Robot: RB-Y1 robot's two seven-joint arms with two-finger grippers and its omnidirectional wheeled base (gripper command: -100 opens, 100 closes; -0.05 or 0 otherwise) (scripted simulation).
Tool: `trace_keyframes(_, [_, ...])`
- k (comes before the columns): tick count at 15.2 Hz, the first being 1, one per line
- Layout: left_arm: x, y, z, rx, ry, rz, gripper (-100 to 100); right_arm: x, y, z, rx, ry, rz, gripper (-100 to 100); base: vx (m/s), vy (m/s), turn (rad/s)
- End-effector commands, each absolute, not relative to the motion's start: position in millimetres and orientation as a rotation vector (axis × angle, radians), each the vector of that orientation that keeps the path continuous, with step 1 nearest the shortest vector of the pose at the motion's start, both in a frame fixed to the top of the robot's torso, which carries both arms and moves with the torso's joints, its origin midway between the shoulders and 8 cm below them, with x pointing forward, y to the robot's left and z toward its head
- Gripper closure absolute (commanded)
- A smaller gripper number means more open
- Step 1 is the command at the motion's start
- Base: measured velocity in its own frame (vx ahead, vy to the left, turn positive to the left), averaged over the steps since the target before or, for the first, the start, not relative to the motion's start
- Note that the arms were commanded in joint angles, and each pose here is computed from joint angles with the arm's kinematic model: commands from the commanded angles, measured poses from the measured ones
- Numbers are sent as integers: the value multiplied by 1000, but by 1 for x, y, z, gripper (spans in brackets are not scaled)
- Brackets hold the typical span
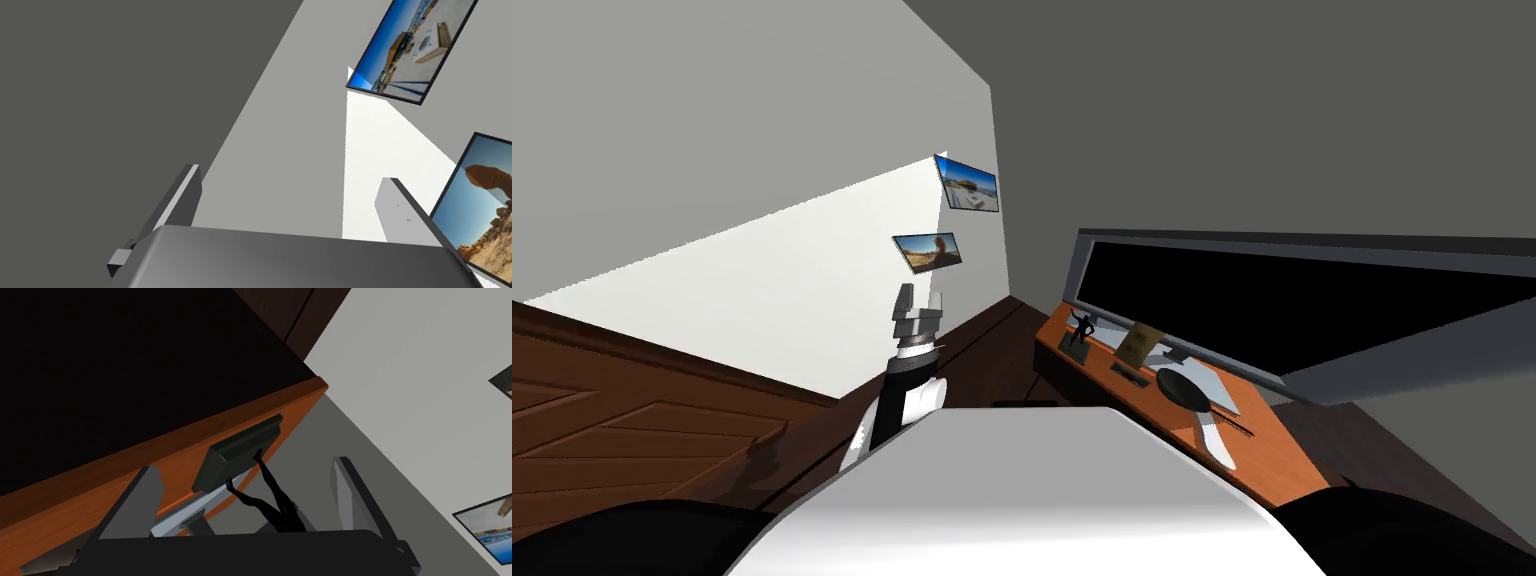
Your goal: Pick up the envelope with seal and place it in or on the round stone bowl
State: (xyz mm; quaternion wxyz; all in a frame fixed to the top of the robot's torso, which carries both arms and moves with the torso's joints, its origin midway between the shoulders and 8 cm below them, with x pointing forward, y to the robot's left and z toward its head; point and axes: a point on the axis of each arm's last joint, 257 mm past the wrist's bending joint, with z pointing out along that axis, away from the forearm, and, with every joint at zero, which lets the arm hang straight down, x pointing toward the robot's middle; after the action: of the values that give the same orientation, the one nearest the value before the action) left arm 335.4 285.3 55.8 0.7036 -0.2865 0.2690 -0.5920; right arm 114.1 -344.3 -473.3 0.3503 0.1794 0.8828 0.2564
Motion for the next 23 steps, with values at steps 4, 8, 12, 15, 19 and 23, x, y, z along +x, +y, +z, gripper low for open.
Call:
trace_keyframes(4, [335,285,56,-637,599,-1317,0,69,-372,-493,442,2411,576,-100,15,-2,222])
trace_keyframes(8, [335,285,56,-637,599,-1317,0,2,-410,-509,376,2585,459,-100,15,-1,310])
trace_keyframes(12, [335,285,56,-637,599,-1317,0,-32,-431,-513,341,2670,396,-100,16,-8,204])
trace_keyframes(15, [335,285,56,-637,599,-1317,0,-41,-441,-515,350,2689,367,-100,16,-11,204])
trace_keyframes(19, [335,285,56,-637,598,-1317,0,-102,-480,-512,271,2840,250,-100,13,-8,270])
trace_keyframes(23, [335,285,56,-637,599,-1317,0,-135,-505,-506,234,2919,175,-100,27,-43,350])
